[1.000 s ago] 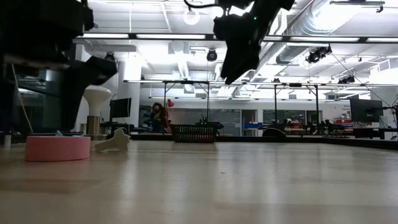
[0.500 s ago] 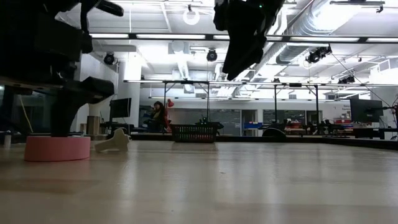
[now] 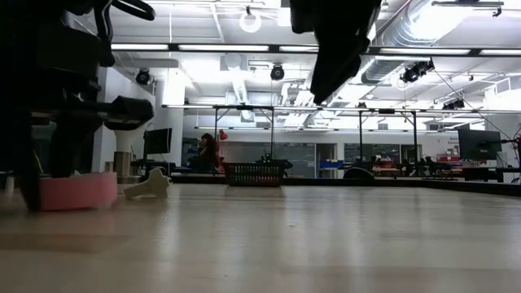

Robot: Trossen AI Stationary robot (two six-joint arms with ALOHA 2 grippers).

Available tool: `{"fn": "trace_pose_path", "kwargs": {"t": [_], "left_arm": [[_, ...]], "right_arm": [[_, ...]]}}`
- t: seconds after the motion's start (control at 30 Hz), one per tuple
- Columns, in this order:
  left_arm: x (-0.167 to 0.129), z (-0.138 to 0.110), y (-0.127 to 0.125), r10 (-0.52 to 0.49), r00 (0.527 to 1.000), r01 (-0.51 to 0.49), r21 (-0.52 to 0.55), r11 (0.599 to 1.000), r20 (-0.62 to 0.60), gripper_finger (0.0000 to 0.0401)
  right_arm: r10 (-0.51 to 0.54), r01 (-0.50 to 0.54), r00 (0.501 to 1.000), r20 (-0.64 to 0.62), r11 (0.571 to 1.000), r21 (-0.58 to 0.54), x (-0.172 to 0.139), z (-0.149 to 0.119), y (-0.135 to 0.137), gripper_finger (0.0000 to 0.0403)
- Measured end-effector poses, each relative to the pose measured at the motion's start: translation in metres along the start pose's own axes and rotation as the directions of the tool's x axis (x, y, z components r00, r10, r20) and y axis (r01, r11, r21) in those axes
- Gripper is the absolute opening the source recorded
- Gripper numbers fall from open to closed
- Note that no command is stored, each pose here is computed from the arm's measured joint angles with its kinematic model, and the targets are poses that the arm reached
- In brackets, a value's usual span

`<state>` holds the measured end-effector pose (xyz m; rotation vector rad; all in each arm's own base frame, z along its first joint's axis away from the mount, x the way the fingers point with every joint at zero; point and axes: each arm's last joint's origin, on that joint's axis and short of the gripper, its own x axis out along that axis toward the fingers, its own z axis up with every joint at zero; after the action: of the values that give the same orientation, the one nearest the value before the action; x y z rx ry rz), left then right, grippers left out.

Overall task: Pick and place Stapler, Stapler remover, tape
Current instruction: Put the pink tape into the green bin

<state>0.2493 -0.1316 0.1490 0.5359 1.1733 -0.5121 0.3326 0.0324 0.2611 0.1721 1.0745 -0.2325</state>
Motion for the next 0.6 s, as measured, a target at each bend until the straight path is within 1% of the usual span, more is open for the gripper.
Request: {"fn": "trace_pose_path", "kwargs": {"t": [0.17,0.33,0.6], "left_arm": [[0.0,0.004,0.003,0.081,0.996,-0.083,0.071,0.994,0.027,0.0035],[-0.004,0.012,0.007,0.146,0.983,-0.161,0.131,0.978,0.112,0.0035],[-0.022,0.025,0.013,0.254,0.936,-0.299,0.167,0.94,0.243,0.0035]], "right_arm": [[-0.115,0.117,0.991,0.065,0.992,-0.038,-0.005,-0.008,0.02,0.0236],[-0.226,0.231,0.963,0.148,0.973,-0.017,-0.009,-0.018,0.042,0.0236],[-0.288,0.302,0.926,0.245,0.953,-0.02,-0.007,-0.034,0.076,0.0236]]}}
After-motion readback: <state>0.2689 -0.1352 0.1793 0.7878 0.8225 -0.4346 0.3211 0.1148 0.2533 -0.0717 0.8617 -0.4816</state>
